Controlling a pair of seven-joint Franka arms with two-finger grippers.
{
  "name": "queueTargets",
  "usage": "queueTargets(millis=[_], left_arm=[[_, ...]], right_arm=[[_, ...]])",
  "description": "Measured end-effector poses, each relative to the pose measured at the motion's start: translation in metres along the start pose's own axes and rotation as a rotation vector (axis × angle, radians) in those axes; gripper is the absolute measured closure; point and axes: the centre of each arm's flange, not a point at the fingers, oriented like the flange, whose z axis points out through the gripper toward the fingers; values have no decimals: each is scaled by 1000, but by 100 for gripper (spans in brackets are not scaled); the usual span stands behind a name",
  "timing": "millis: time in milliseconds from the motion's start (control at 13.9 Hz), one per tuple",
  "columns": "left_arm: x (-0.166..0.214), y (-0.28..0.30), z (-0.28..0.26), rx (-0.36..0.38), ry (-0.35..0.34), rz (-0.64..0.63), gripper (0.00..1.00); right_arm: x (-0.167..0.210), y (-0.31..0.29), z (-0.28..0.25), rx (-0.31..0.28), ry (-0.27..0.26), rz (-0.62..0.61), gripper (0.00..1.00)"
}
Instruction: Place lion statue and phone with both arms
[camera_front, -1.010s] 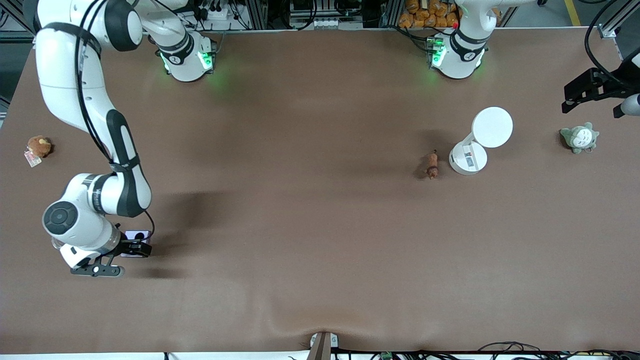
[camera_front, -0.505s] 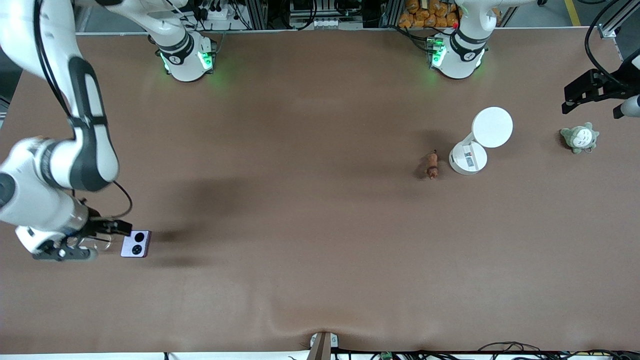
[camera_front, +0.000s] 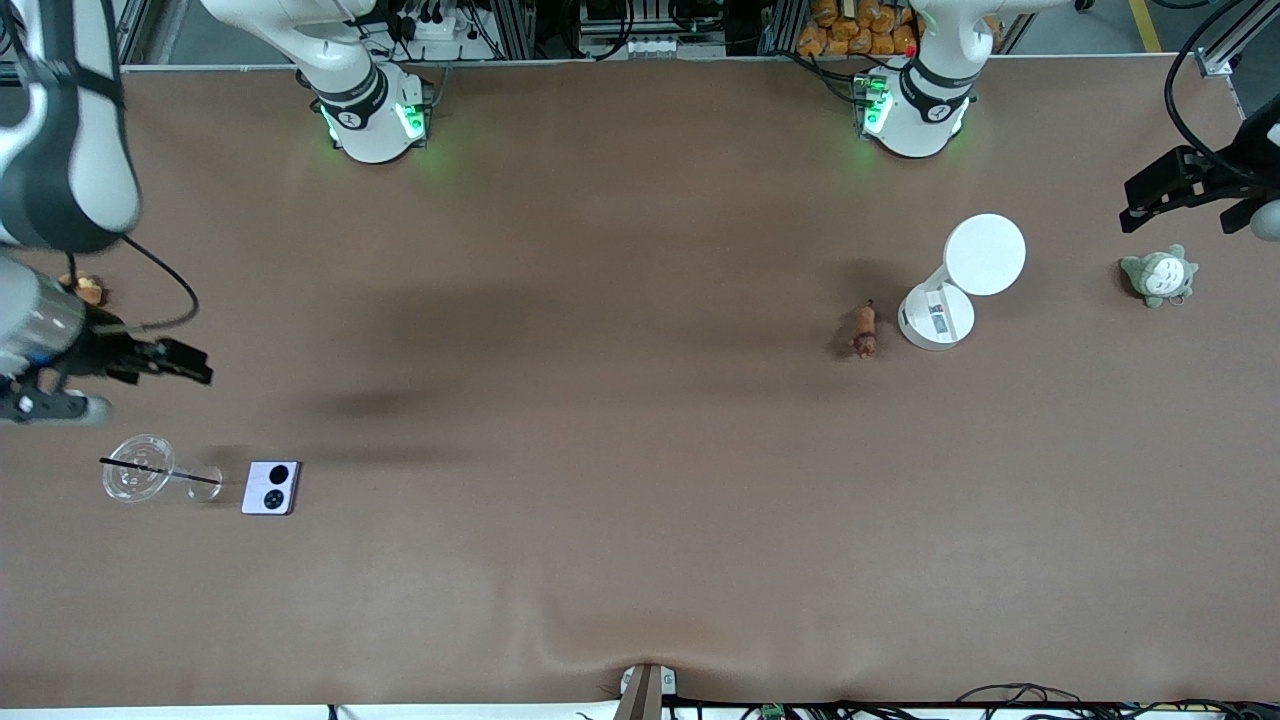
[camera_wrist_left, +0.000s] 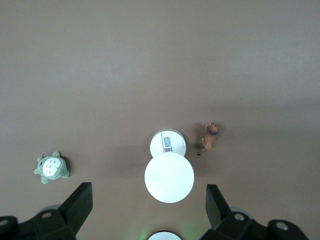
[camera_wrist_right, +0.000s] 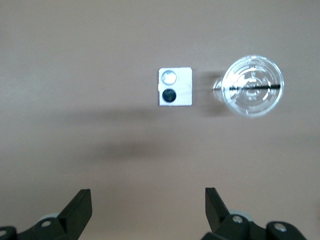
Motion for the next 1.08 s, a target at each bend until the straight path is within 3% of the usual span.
queueTargets(millis=[577, 1082], left_arm=[[4, 5, 7, -1, -13, 8, 0], [4, 7, 7, -1, -13, 13, 0]], right_arm=[[-47, -18, -104, 23, -73, 15, 0], [-65, -10, -138, 23, -71, 29, 0]])
